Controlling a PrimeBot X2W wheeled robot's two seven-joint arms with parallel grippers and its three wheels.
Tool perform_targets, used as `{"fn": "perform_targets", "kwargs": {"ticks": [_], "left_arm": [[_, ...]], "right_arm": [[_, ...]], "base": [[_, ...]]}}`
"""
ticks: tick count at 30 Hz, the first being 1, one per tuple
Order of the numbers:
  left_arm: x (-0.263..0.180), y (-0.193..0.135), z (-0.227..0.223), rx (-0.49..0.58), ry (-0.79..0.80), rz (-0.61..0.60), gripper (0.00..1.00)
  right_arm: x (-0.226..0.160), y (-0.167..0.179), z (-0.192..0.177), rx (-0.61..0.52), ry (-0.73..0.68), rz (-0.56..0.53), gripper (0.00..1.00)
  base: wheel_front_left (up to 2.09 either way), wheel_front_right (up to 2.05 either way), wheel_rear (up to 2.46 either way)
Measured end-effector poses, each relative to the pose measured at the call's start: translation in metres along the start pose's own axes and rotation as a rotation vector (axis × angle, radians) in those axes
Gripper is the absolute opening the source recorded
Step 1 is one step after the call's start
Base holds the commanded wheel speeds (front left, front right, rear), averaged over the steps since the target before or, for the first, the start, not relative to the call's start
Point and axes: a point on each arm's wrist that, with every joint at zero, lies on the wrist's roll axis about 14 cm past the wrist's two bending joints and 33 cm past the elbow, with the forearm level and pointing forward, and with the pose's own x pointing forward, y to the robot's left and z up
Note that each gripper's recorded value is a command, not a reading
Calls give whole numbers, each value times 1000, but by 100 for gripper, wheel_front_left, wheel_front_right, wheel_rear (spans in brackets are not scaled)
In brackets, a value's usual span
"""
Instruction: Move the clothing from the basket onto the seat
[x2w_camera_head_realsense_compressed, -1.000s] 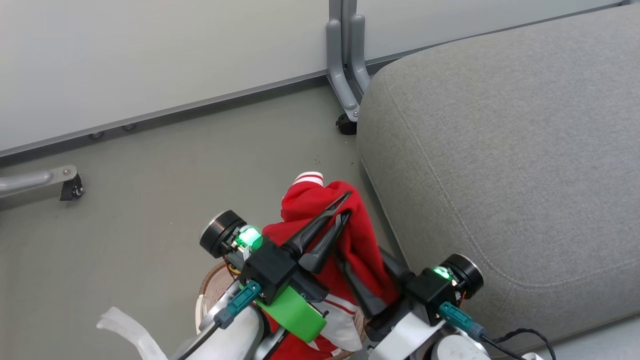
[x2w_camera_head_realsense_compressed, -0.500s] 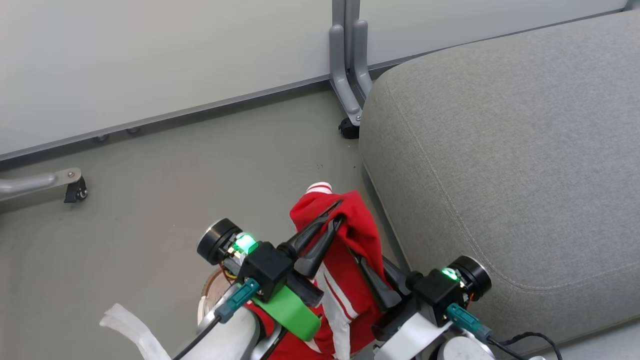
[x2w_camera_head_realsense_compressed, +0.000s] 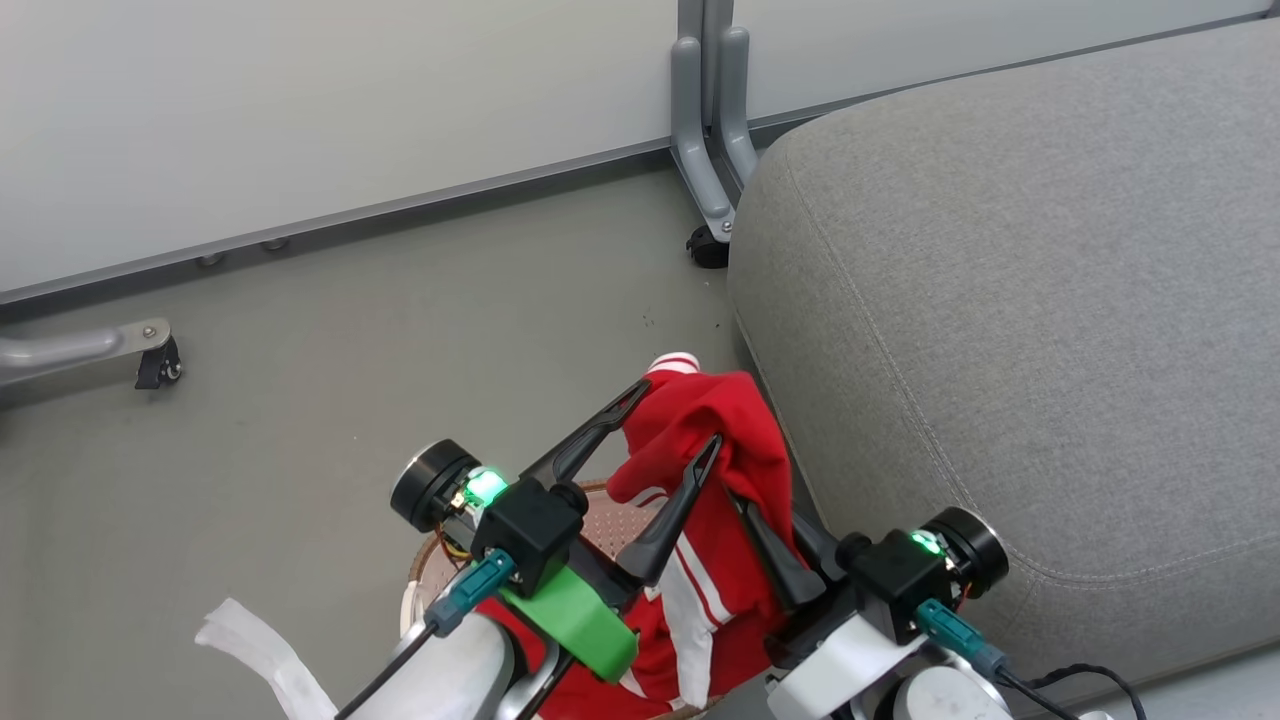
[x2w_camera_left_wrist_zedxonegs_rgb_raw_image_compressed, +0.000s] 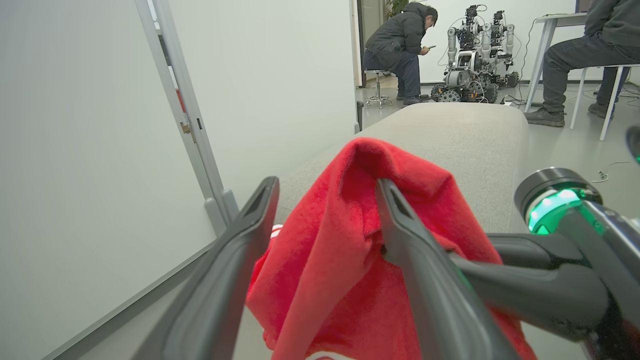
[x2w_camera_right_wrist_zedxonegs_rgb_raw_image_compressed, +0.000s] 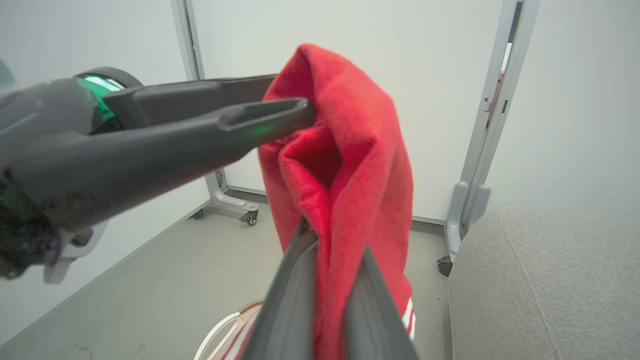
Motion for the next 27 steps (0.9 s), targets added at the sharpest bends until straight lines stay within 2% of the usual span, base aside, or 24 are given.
{"fn": "perform_targets", "kwargs": {"ticks": [11, 27], "left_arm": [[7, -6, -7, -29, 14, -52, 100], [40, -43, -29, -85, 47, -269, 100]], "right_arm": [[-7, -32, 7, -14, -18, -102, 0], [-60, -107, 24, -53, -39, -395, 0]], "base": [[0, 0, 0], [0, 0, 0]]}}
